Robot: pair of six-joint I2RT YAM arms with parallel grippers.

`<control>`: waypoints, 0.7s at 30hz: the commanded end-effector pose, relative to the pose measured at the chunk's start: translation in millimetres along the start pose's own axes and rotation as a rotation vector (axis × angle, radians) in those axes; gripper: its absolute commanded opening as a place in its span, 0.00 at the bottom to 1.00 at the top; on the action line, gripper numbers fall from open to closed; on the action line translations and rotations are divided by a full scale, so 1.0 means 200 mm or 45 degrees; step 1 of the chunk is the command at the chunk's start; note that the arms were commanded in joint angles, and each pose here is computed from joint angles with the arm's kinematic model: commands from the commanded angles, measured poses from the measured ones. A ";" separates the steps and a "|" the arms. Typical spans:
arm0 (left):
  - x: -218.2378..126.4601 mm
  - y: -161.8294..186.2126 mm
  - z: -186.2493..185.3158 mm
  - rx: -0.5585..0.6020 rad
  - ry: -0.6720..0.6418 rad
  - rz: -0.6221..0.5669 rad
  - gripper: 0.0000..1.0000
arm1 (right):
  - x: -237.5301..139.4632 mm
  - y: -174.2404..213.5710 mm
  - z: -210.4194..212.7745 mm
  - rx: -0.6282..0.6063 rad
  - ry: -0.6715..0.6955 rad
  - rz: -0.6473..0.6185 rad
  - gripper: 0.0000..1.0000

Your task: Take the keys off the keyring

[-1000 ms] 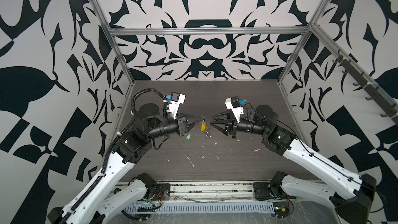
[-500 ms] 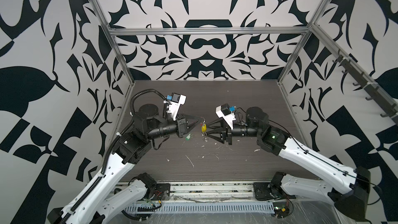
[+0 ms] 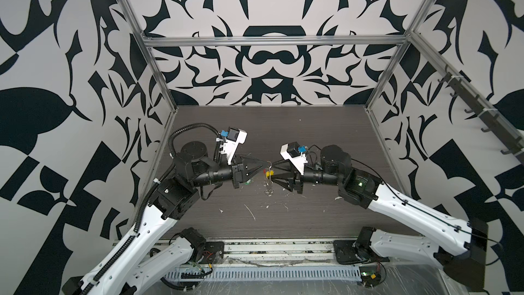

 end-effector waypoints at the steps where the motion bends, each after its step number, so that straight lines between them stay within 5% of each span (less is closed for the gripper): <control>1: -0.01 -0.01 -0.04 0.055 0.058 -0.020 0.00 | -0.05 -0.17 0.07 -0.090 -0.022 -0.134 0.52; 12: -0.01 0.00 -0.03 0.036 0.044 -0.009 0.00 | -0.03 -0.21 0.15 -0.102 -0.164 -0.133 0.52; 19: -0.01 0.00 -0.03 0.041 0.029 -0.022 0.00 | -0.01 -0.19 0.16 -0.095 -0.180 -0.080 0.35; 21: -0.02 -0.01 -0.03 0.046 0.027 -0.029 0.00 | 0.00 -0.18 0.15 -0.093 -0.177 -0.065 0.23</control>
Point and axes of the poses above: each gripper's point midway between its finger pads, its own x axis out along the fingers, its own z axis along the line the jaws close on, y = z × x, the point moved 3 cm from there along -x, back along the fingers, and after that the axes turned 11 degrees about x, right-handed, at the moved point
